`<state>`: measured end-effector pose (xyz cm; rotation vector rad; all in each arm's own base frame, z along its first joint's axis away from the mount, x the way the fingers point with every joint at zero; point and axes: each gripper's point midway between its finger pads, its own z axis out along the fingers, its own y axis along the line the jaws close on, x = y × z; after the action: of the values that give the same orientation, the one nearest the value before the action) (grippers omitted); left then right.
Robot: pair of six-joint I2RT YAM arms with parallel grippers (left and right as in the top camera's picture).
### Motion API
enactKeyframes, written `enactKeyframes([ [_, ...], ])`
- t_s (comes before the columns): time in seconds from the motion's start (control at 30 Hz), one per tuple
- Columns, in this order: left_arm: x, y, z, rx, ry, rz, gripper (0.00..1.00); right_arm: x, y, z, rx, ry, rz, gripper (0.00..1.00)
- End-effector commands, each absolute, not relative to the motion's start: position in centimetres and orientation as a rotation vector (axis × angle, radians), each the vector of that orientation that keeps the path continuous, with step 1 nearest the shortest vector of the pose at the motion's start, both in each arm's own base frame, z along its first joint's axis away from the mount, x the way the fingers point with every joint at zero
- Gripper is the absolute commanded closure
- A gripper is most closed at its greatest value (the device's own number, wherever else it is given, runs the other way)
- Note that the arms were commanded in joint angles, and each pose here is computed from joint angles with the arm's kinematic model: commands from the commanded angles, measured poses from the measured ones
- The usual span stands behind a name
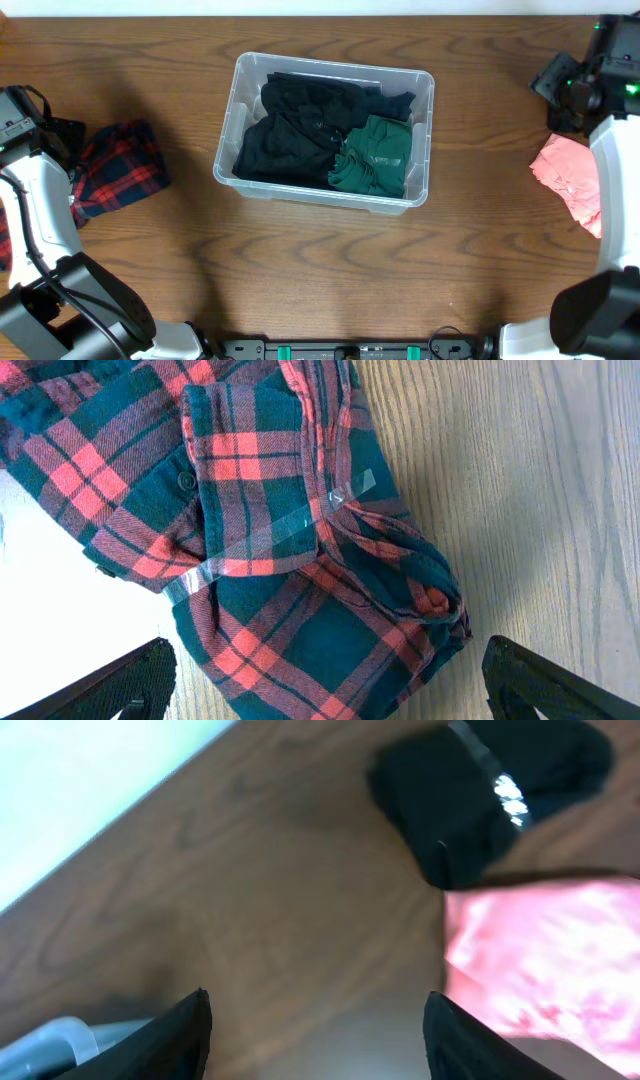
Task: Pack container
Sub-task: 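Move the right gripper over the black folded cloth at top right, then lower the right gripper and grasp the black banded cloth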
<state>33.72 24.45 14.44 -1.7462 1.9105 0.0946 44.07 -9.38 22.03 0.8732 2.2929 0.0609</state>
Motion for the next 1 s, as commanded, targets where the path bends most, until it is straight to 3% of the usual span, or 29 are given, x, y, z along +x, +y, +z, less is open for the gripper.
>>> enactKeyframes([
  [0.0, 33.5, 24.8, 14.1, -1.759, 1.906, 0.118, 0.02, 45.4, -9.5, 20.2, 0.938, 2.280, 0.079, 0.34],
  [0.27, 33.5, 24.8, 14.1, -1.759, 1.906, 0.118, 0.02, 47.8, -13.1, 17.6, 1.200, 2.125, 0.120, 0.34],
  [0.5, 33.5, 24.8, 14.1, -1.759, 1.906, 0.118, 0.02, 45.7, -17.6, 16.1, 1.511, 1.933, -0.051, 0.32],
  [0.8, 33.5, 24.8, 14.1, -1.759, 1.906, 0.118, 0.02, 43.5, -20.4, 15.7, 1.691, 1.799, -0.121, 0.19],
  [0.97, 33.5, 24.8, 14.1, -1.759, 1.906, 0.118, 0.02, 42.6, -21.6, 15.1, 1.741, 1.764, -0.129, 0.18],
])
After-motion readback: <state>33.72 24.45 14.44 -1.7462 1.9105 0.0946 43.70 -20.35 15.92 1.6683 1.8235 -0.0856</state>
